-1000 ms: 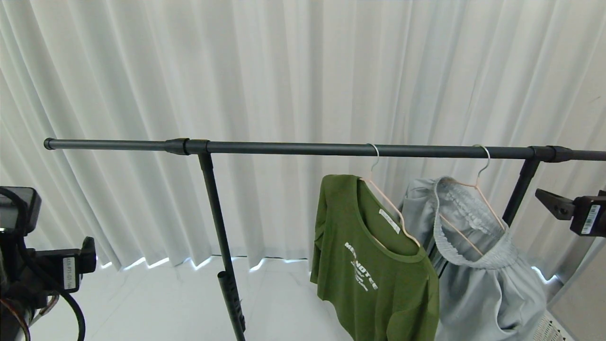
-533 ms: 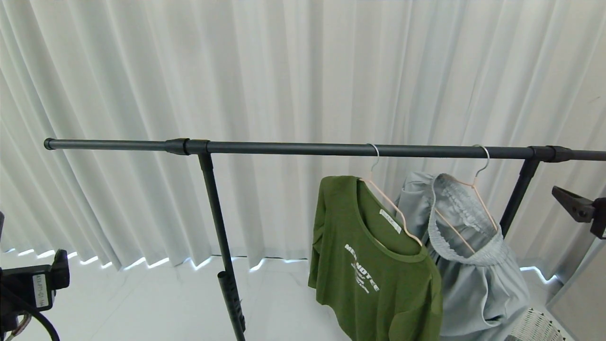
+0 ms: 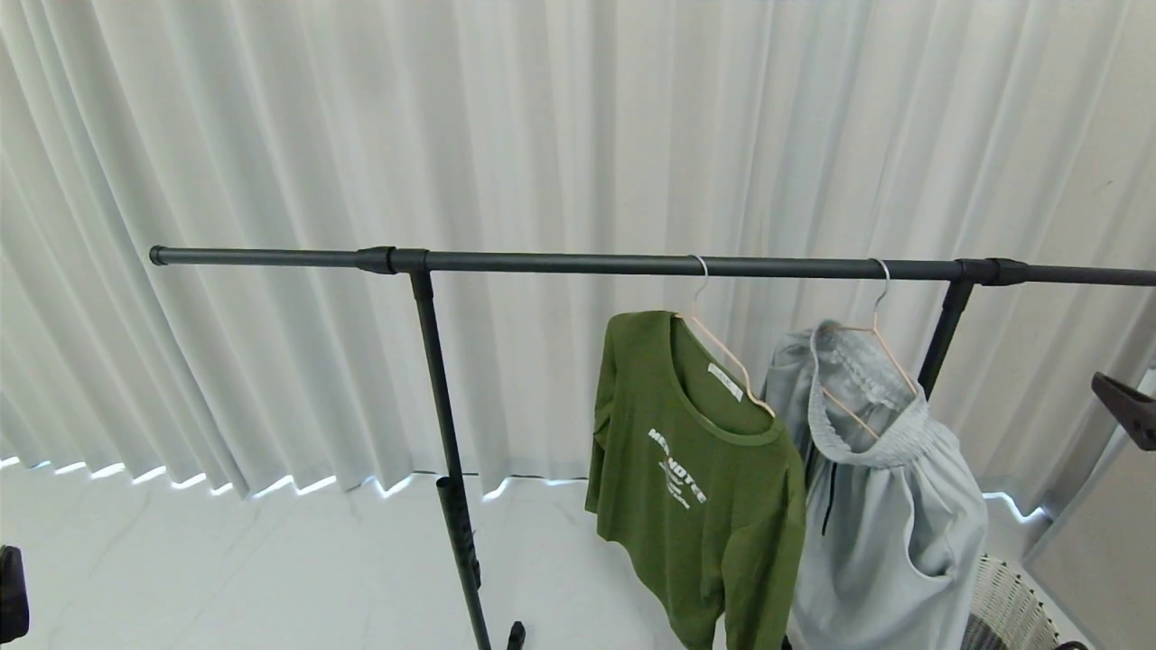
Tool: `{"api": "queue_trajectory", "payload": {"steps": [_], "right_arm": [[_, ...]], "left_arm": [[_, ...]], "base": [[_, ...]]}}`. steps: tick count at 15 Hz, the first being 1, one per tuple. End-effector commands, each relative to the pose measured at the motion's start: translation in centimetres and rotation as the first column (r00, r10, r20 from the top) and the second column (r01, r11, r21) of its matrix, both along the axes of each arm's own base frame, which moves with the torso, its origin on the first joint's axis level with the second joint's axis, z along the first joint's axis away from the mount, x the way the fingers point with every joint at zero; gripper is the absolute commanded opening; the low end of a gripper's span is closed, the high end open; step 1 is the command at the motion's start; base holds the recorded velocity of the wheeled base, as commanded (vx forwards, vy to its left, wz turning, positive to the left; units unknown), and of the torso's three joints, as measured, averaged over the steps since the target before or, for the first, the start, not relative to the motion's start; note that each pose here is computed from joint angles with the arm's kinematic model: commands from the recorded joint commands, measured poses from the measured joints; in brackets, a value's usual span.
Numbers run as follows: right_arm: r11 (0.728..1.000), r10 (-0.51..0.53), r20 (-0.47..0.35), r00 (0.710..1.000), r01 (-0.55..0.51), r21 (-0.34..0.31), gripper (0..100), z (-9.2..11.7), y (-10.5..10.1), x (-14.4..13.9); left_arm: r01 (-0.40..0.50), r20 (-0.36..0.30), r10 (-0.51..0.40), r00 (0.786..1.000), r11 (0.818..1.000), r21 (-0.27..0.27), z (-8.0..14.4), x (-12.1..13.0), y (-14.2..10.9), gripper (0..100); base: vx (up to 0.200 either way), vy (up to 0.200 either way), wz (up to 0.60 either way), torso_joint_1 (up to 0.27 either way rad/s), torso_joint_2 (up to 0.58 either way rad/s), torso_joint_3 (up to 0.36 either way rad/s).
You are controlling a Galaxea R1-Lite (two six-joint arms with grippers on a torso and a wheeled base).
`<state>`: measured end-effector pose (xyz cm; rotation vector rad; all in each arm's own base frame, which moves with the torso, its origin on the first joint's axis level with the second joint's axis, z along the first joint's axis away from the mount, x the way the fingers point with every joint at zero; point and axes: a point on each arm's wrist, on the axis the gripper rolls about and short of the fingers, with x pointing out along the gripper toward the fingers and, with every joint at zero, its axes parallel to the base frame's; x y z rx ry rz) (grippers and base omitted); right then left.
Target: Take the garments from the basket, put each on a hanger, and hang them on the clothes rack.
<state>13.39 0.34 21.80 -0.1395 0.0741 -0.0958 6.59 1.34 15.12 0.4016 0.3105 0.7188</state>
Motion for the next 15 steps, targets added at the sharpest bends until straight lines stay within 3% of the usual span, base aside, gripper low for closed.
{"api": "queue_trajectory", "payload": {"steps": [1, 5, 7, 8, 9, 12, 15], "right_arm": [[1.000, -0.018, -0.001, 1.000, 0.018, -0.011, 100, -0.8, -0.3, -1.7], [0.997, -0.073, -0.021, 0.997, 0.073, -0.019, 100, -3.4, -0.9, -5.7], [0.997, -0.078, -0.041, 0.996, 0.077, -0.021, 100, -5.8, -0.8, -8.9], [0.997, -0.076, -0.059, 0.995, 0.074, -0.028, 100, -7.1, -0.8, -10.5], [0.996, -0.074, -0.083, 0.994, 0.070, -0.053, 100, -8.7, -0.7, -12.3], [0.996, -0.015, -0.061, 0.998, 0.010, -0.085, 100, -12.6, -0.7, -16.8], [0.988, -0.132, -0.037, 0.991, 0.129, -0.082, 100, -13.0, -0.9, -16.9]], "left_arm": [[-0.015, 0.080, 0.015, 0.997, 1.000, -0.001, -0.7, -2.2, 0.2, 100], [-0.061, 0.147, 0.061, 0.987, 0.998, -0.004, -2.6, -5.7, 0.3, 100], [-0.056, 0.232, 0.054, 0.971, 0.998, 0.004, -4.6, -7.7, 0.3, 100], [-0.060, 0.284, 0.048, 0.958, 0.998, 0.036, -5.3, -9.0, 0.3, 100], [-0.063, 0.275, 0.045, 0.960, 0.996, 0.059, -6.1, -9.7, 0.3, 100], [-0.053, 0.305, 0.044, 0.951, 0.998, 0.022, -6.2, -9.7, 0.3, 100], [-0.056, 0.275, 0.050, 0.960, 0.998, 0.012, -6.6, -9.6, 0.3, 100]], "base": [[-0.200, 0.000, 0.00, 0.002, 0.00, 0.007], [-0.200, 0.000, 0.00, 0.001, 0.00, 0.006], [0.000, 0.000, 0.00, 0.000, 0.00, 0.000], [0.000, 0.000, 0.00, 0.000, 0.00, 0.000], [0.000, 0.000, 0.00, 0.000, 0.00, 0.000], [0.000, 0.000, 0.00, 0.000, 0.00, 0.000], [0.000, 0.000, 0.00, 0.000, 0.00, 0.000]]}}
